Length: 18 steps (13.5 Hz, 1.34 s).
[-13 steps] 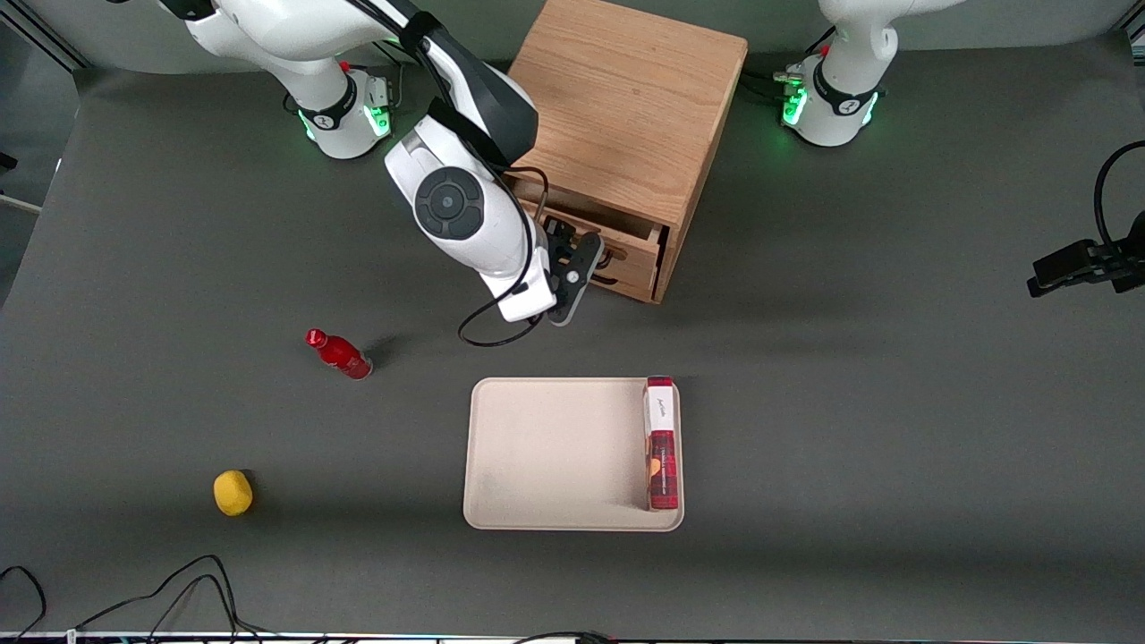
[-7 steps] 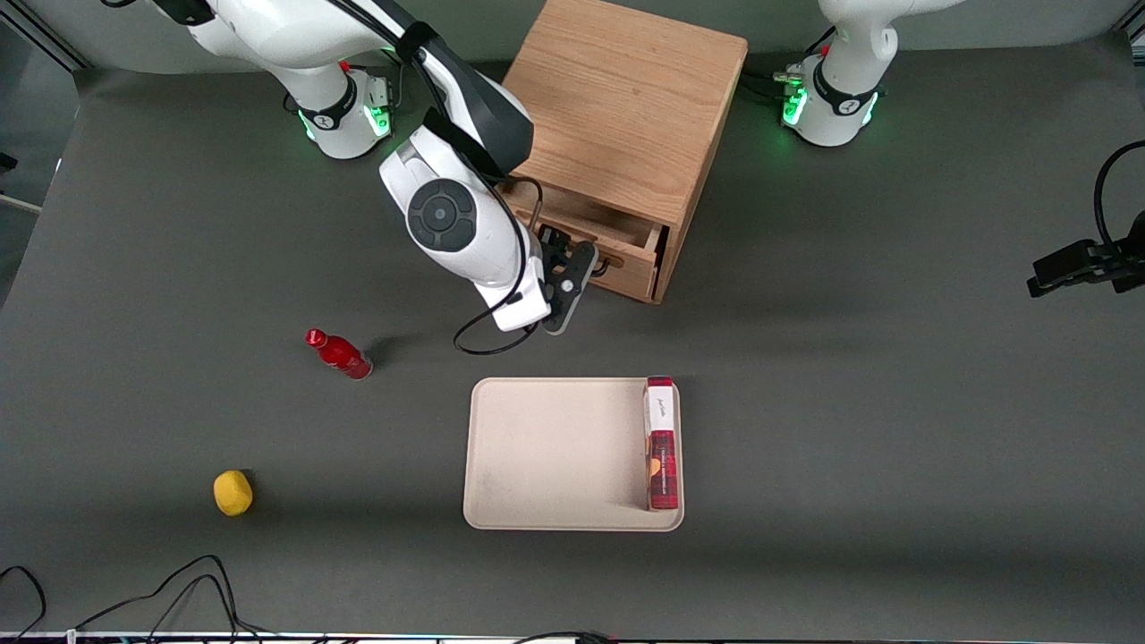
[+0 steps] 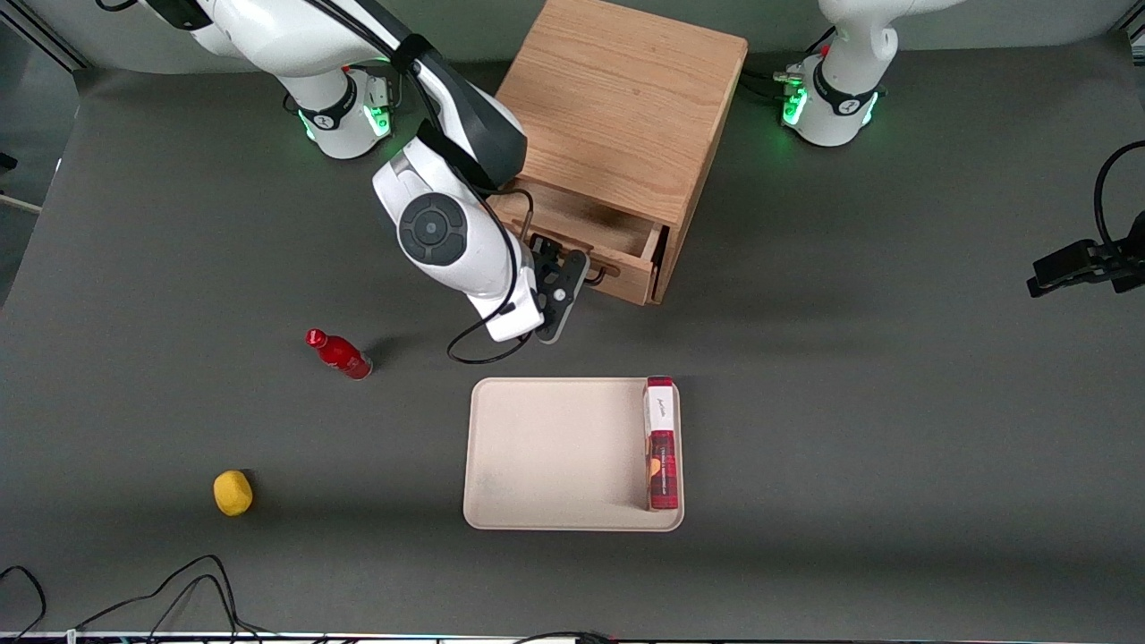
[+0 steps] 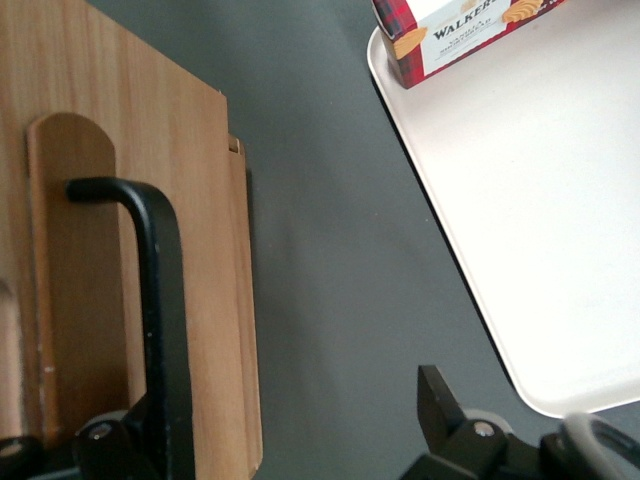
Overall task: Open upper drawer
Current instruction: 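Pull the upper drawer handle outward from the cabinet with the right gripper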
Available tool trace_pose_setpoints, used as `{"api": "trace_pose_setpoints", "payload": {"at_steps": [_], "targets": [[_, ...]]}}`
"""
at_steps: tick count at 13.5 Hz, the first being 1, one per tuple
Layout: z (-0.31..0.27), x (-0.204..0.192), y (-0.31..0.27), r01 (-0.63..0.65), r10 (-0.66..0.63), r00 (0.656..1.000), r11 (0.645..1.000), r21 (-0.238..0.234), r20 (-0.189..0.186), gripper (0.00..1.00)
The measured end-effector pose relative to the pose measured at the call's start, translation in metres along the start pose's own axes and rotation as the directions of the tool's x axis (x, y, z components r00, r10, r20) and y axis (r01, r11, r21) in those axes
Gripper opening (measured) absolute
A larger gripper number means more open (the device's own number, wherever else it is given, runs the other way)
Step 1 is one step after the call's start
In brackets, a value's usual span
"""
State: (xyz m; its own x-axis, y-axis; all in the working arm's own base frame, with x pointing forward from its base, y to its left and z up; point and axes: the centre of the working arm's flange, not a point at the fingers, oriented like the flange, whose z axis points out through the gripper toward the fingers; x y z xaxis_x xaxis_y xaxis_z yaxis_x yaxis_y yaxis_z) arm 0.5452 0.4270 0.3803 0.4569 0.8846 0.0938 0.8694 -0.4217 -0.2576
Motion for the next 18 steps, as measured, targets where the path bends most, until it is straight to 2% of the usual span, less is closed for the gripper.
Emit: {"api": "trace_pose_setpoints", "payload": {"at_steps": [10, 18], "targets": [[-0.011, 0.006, 0.022, 0.0, 0.0, 0.999, 1.0, -0.017, -0.034, 1.0], [-0.009, 0.002, 0.042, -0.013, 0.012, 1.0, 0.999, -0.046, -0.021, 1.0]]}}
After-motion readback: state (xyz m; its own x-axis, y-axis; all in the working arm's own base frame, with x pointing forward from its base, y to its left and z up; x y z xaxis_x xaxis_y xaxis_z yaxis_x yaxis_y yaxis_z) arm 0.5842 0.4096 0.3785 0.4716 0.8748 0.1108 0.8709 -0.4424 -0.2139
